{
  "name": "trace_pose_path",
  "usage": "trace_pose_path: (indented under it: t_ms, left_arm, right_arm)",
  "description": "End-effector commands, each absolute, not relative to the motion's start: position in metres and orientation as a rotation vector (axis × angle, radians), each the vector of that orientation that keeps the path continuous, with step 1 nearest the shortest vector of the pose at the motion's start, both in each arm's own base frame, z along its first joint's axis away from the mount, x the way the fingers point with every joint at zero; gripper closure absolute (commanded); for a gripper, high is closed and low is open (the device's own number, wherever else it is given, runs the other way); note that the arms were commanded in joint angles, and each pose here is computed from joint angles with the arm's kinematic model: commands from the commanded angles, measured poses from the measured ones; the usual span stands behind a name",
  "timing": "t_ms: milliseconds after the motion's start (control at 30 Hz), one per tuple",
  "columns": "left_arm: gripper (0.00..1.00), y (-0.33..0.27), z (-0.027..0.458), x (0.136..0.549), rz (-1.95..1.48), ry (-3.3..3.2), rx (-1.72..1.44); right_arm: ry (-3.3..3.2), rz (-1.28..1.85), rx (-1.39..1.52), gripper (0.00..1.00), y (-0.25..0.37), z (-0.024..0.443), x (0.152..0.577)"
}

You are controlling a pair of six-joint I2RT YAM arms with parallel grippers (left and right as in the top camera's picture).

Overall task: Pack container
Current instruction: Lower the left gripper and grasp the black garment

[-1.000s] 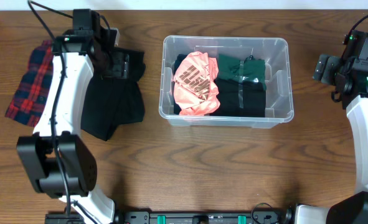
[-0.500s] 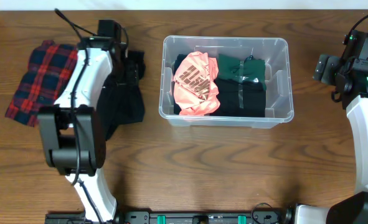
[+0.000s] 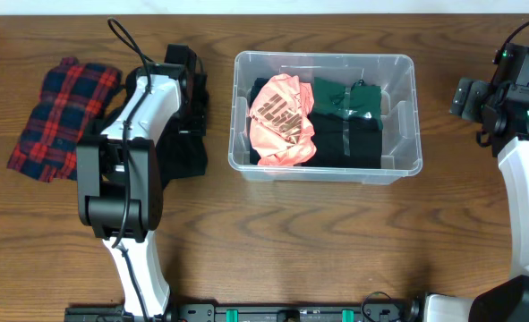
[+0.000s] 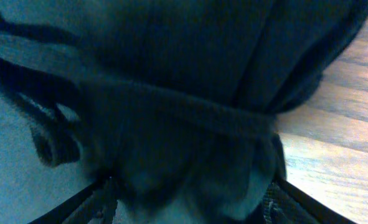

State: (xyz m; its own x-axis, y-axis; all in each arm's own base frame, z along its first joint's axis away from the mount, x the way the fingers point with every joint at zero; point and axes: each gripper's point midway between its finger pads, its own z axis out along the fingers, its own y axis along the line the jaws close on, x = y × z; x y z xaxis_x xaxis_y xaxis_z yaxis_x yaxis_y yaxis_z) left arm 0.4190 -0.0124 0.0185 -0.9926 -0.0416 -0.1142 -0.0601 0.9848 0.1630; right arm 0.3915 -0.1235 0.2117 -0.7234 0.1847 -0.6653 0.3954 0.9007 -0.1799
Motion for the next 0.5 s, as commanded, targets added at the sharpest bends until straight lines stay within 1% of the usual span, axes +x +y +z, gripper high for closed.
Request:
trace_pose_path:
  t_ms: [0,233,433,467]
  left_arm:
    - [0.26,-0.002,-0.003,0.404,0.323,3.057,-0.101]
    - [0.25,0.0,-0.034,0.387,0.326,3.065,-0.099]
    - [0.25,0.0,-0.037,0.382,0.329,3.075,-0.098]
    - [0.14,0.0,-0.036,0.382,0.328,3.074,-0.098]
  right_arm:
    - [2.378,-0.416,0.422,0.01,-0.127,0.215,0.39]
    - [2.378,-0.416,0.422,0.01,-0.127,0.215,0.39]
    - [2.378,-0.416,0.422,0.01,-0.127,0.215,0.39]
    - [2.378,-0.416,0.422,0.01,-0.127,0.214,0.39]
